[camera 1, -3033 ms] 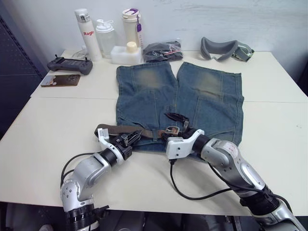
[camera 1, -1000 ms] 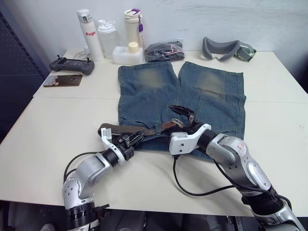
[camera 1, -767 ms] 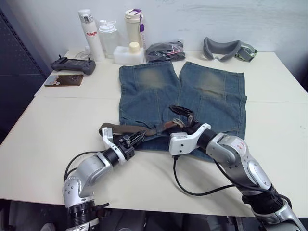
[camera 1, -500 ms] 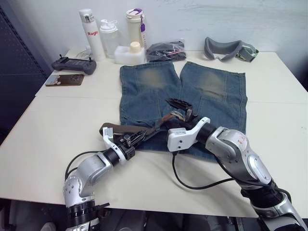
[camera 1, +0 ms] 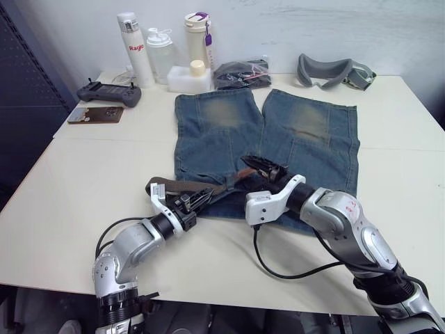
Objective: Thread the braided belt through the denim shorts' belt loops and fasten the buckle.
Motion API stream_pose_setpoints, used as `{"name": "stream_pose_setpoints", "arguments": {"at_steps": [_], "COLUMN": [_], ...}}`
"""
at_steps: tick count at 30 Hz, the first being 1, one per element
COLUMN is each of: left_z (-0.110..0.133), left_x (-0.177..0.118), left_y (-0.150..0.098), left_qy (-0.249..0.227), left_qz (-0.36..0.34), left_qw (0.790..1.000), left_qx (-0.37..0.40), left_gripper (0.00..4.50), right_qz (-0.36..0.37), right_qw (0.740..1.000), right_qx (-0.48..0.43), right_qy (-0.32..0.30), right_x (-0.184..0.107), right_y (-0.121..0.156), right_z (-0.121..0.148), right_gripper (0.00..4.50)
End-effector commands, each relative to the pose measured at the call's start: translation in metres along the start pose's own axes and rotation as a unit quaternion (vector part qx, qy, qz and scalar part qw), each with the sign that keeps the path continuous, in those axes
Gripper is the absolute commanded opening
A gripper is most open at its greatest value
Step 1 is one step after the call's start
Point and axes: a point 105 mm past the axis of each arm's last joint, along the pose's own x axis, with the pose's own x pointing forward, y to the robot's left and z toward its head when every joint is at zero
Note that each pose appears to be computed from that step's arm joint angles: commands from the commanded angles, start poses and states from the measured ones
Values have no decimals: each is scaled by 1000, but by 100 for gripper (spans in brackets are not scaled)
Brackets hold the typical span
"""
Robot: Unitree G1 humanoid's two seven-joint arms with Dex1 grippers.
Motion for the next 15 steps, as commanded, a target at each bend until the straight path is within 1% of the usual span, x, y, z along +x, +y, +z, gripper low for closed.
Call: {"name": "stream_pose_setpoints", "arguments": {"at_steps": [1, 2, 3, 7, 8, 10, 11, 12, 14, 15], "left_z": [-16, -15, -15, -11, -12, -13, -12, -10, -6, -2], "left_x": [9, 10, 10, 5, 3, -2, -5, -8, -19, -26], "left_y": [20, 19, 18, 13, 12, 7, 3, 1, -9, -16], "left_qy": [37, 37, 36, 39, 47, 64, 66, 67, 85, 94], "left_qz": [28, 25, 24, 21, 19, 8, -2, -8, -31, -45], "left_qw": [998, 999, 999, 999, 999, 997, 997, 996, 991, 988], "left_qx": [-32, -31, -31, -2, 12, 37, 50, 58, 97, 117], "left_gripper": [0, 0, 0, 0, 0, 81, 106, 143, 232, 284], "right_qz": [-38, -37, -38, -35, -35, -34, -34, -34, -33, -32], "right_qw": [999, 999, 999, 999, 999, 999, 999, 999, 999, 999], "right_qx": [-17, -17, -16, -14, -13, -12, -12, -13, -15, -18], "right_qy": [-16, -16, -16, -14, -14, -14, -14, -14, -12, -10], "right_x": [-7, -7, -7, -7, -8, -8, -9, -9, -11, -12], "right_y": [-20, -20, -20, -18, -18, -18, -19, -19, -20, -21], "right_z": [8, 8, 8, 7, 6, 4, 3, 2, -1, -4], "right_gripper": [97, 46, 4, 4, 4, 0, 0, 0, 0, 0]}}
